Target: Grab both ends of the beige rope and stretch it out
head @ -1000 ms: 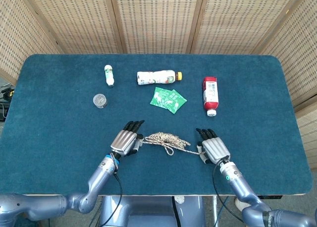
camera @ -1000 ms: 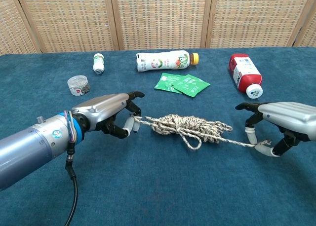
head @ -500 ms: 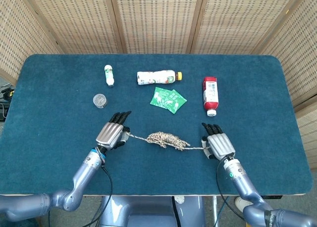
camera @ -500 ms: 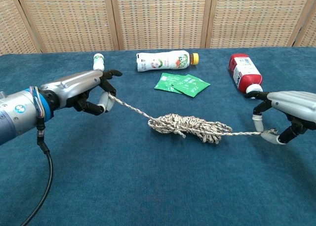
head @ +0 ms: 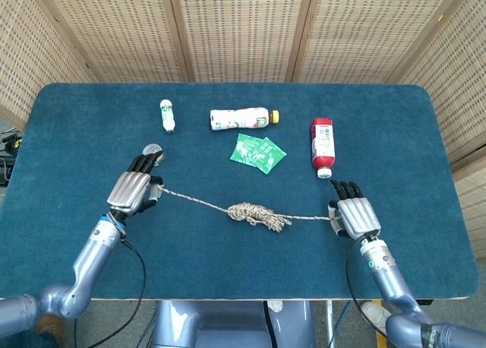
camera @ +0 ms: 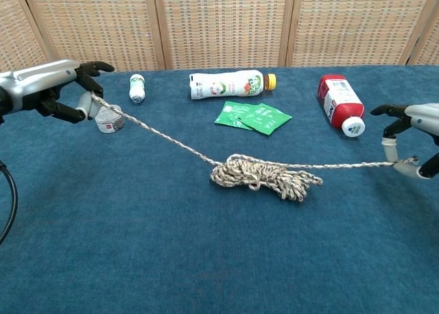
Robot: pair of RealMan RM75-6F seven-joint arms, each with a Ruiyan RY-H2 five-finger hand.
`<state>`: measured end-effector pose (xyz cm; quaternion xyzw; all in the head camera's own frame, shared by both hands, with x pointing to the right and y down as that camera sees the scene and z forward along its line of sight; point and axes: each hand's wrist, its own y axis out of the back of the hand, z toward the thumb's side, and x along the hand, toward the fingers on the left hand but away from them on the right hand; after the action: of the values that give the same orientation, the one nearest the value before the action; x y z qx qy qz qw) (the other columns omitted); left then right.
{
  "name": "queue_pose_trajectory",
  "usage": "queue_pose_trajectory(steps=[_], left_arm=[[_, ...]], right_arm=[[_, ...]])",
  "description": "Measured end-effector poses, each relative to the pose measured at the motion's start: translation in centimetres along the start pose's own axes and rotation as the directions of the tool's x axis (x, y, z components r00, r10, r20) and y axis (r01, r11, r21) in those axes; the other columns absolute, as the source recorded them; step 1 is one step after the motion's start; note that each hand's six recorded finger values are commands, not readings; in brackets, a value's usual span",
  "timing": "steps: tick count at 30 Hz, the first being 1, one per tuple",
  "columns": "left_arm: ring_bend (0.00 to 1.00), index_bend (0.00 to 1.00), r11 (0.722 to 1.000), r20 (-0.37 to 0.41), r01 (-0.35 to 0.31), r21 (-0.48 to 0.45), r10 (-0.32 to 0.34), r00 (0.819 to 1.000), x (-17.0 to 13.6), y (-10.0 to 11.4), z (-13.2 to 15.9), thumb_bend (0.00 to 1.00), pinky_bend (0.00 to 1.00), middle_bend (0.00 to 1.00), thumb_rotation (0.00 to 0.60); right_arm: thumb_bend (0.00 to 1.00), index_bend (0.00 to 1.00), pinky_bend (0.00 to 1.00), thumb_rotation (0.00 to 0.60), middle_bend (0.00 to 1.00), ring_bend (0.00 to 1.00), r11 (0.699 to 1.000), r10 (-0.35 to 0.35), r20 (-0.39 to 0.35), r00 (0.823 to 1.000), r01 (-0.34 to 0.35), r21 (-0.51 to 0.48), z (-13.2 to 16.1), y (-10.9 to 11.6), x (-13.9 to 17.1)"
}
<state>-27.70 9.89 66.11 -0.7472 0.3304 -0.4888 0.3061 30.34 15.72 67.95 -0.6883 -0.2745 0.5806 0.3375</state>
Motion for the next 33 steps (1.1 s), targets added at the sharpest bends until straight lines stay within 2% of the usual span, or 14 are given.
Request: queue_pose_trajectory(steps=[8,18,23,25,26,27,29,30,32,33], left_arm=[[0.0,0.9,0.999,-0.057,-0.035,-0.001,0.034,0.998,-0.7,2.3,-3.6,0.77,0.0,0.0,0.6],[0.0,0.91,0.999,-0.071,-0.038,-0.029,0.036,0.997,-1.2,2.0,-5.4,0.77,0.0,0.0,0.6],[0.0,0.9,0.999,-0.079,-0.039,-0.038,0.036,0.996,-1.3,2.0,-5.8,0.76,0.0,0.0,0.6],[0.0,0.82,0.998,-0.083,-0.038,-0.048,0.034,0.996,-1.4,1.9,-6.0,0.68,0.0,0.0,0.6],[0.0,0.69,0.998,-0.084,-0.038,-0.053,0.033,0.996,-1.4,1.8,-6.1,0.59,0.0,0.0,0.6],[0.0,0.47,0.998,-0.086,-0.037,-0.057,0.032,0.996,-1.5,1.8,-6.2,0.49,0.0,0.0,0.6],[0.0,0.12,0.997,-0.089,-0.034,-0.068,0.027,0.996,-1.6,1.6,-6.3,0.35,0.0,0.0,0.6],[0.0,0.02,0.997,-0.089,-0.031,-0.073,0.024,0.996,-1.7,1.6,-6.4,0.3,0.0,0.0,0.6],[0.0,0.0,0.996,-0.088,-0.024,-0.086,0.016,0.996,-1.9,1.5,-6.5,0.26,0.0,0.0,0.6],[0.0,0.0,0.995,-0.088,-0.023,-0.092,0.015,0.996,-2.0,1.6,-6.6,0.26,0.0,0.0,0.6]], right_arm=[[0.5,0.67,0.0,0.6,0.02,0.0,1.0,-0.017,0.054,0.998,0.016,0.02,-2.0,1.0,0.2],[0.5,0.67,0.0,0.6,0.02,0.0,0.997,-0.047,0.11,0.993,0.04,0.061,-3.6,1.9,0.6],[0.5,0.67,0.0,0.6,0.04,0.0,0.994,-0.064,0.162,0.985,0.05,0.094,-5.0,2.5,0.8],[0.5,0.67,0.0,0.6,0.04,0.0,0.994,-0.06,0.177,0.982,0.043,0.098,-5.4,2.5,1.0],[0.47,0.64,0.0,0.6,0.04,0.0,0.994,-0.055,0.183,0.982,0.037,0.099,-5.5,2.5,1.0],[0.42,0.58,0.0,0.6,0.04,0.0,0.995,-0.053,0.187,0.981,0.035,0.099,-5.6,2.6,1.1],[0.13,0.3,0.0,0.6,0.02,0.0,0.995,-0.052,0.188,0.981,0.034,0.096,-5.6,2.6,1.1],[0.03,0.17,0.0,0.6,0.01,0.0,0.995,-0.051,0.185,0.981,0.035,0.092,-5.5,2.6,1.2],[0.0,0.04,0.0,0.6,0.0,0.0,0.996,-0.051,0.179,0.983,0.038,0.076,-5.4,2.5,1.2],[0.0,0.01,0.0,0.6,0.0,0.0,0.997,-0.051,0.175,0.983,0.041,0.065,-5.3,2.5,1.3]])
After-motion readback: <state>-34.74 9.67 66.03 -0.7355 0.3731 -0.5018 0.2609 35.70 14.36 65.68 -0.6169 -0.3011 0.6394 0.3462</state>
